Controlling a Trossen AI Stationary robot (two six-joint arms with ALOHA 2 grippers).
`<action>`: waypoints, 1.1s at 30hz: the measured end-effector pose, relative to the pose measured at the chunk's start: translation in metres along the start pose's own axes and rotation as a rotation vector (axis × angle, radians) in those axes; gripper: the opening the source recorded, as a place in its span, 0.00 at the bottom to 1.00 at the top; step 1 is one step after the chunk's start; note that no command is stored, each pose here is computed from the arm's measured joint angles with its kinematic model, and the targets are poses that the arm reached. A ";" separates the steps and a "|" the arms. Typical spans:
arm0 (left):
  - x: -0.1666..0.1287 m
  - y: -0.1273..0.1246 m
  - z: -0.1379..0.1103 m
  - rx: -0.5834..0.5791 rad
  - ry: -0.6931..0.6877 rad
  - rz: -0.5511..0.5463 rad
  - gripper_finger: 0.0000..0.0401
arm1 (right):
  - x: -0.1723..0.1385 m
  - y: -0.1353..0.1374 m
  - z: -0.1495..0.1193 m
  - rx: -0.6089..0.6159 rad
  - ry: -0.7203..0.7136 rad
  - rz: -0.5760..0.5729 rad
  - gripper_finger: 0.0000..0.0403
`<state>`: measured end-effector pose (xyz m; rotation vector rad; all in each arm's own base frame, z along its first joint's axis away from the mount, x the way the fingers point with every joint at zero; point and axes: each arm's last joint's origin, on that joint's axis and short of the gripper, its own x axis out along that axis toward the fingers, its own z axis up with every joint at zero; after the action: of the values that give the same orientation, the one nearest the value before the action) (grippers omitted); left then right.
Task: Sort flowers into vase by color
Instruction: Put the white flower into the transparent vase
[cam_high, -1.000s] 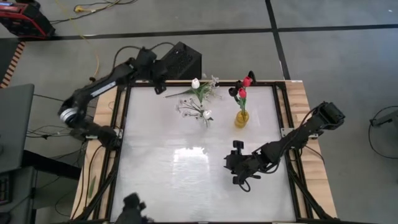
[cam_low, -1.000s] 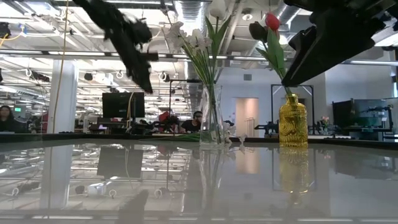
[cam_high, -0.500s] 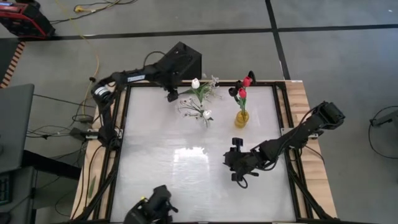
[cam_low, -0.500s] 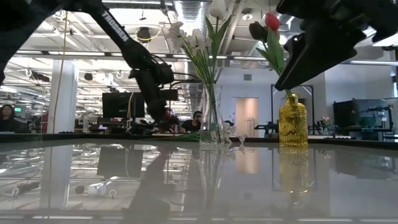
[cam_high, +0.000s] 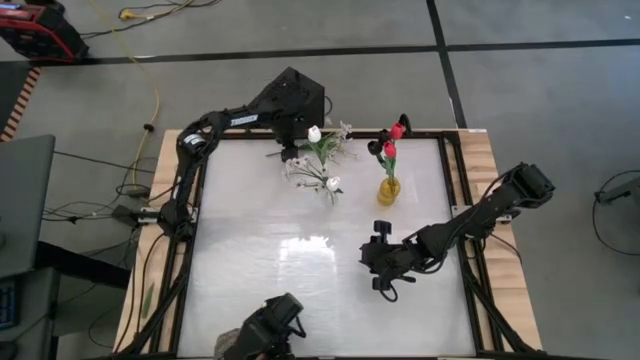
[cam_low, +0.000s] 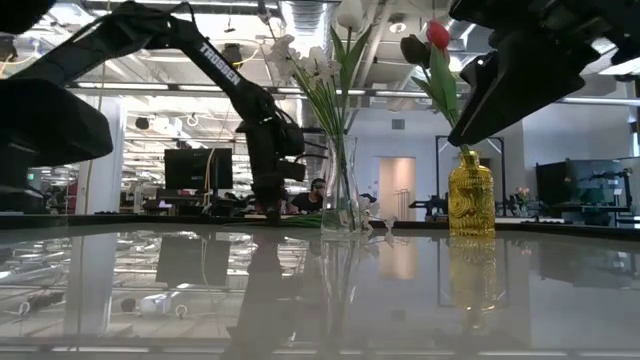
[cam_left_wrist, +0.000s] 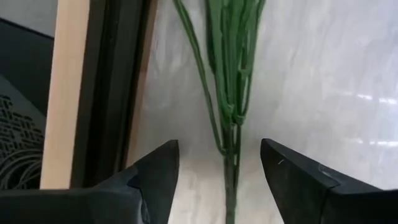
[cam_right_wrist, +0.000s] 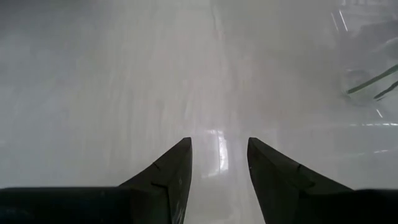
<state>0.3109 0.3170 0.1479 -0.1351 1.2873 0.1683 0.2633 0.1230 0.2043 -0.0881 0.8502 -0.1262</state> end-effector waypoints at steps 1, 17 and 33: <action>0.002 0.000 0.001 0.003 0.025 -0.008 0.54 | 0.000 0.001 0.000 -0.002 0.001 0.001 0.45; -0.061 -0.019 0.006 -0.078 0.073 0.118 0.01 | -0.012 0.021 -0.012 0.033 0.019 0.048 0.45; -0.258 -0.064 -0.013 -0.286 -0.467 0.507 0.00 | -0.027 0.046 -0.023 0.070 -0.016 0.092 0.45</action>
<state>0.2422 0.2387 0.3926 -0.0076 0.8027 0.7749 0.2322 0.1716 0.2036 0.0158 0.8320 -0.0683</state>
